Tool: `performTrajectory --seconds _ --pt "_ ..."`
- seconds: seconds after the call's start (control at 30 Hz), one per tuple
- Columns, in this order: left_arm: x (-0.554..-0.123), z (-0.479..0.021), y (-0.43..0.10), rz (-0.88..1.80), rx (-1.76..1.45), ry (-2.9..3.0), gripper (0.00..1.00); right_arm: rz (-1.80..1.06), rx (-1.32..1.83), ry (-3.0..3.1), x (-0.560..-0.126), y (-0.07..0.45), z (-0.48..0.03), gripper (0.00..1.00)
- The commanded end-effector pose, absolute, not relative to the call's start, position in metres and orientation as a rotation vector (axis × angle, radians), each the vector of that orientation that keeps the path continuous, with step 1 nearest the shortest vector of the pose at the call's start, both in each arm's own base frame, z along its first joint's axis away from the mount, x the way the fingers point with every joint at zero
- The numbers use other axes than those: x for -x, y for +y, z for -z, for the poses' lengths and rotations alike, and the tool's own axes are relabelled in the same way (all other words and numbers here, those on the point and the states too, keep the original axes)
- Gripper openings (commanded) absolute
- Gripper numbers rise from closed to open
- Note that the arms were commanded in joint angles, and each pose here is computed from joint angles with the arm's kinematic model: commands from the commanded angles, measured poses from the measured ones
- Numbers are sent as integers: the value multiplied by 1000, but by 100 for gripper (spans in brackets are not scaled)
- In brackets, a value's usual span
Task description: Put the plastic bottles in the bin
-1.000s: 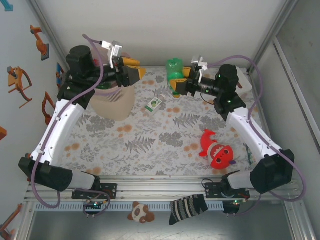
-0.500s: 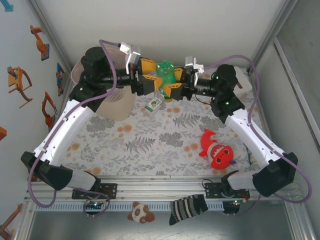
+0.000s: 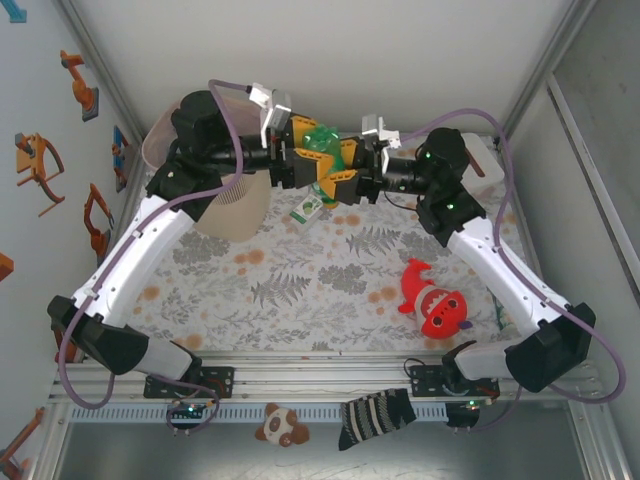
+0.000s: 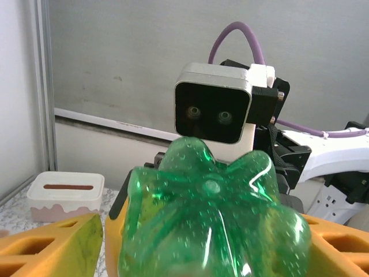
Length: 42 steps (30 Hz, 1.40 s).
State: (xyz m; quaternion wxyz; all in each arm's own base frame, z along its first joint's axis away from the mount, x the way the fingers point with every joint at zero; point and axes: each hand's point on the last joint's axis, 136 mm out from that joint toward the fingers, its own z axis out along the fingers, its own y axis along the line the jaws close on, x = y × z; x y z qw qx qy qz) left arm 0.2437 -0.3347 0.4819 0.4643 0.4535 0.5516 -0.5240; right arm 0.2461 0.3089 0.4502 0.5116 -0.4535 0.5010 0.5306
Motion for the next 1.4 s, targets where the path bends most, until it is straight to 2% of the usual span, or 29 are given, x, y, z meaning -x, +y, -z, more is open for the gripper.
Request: performTrajectory --seconds 0.0,0.27,0.43,0.57,0.73,0.83,1.03,1.37 --pt "-236 -501 -335 1259 -1146 1256 71 -1268 1127 1158 -238 310 -462 50" --pt "-233 -502 -334 1252 -1159 1238 52 -1264 1128 1162 -237 310 -462 50" --pt "-231 -503 -333 1249 -1161 1232 45 -1253 1131 1168 -236 309 -461 50" --pt "-234 -504 -330 1222 -1144 1241 45 -1226 1124 1186 -235 306 -459 68" --pt "-247 -502 -324 1149 -1087 1288 44 -1155 1100 1220 -232 297 -456 81" --pt "-262 -500 -317 1090 -1019 1337 46 -1106 1070 1261 -233 291 -451 85" --pt "-304 -500 -285 949 -803 1443 44 -1002 1005 1300 -236 277 -450 86" --pt "-392 -501 -169 810 -221 1565 42 -970 977 1309 -234 271 -454 86"
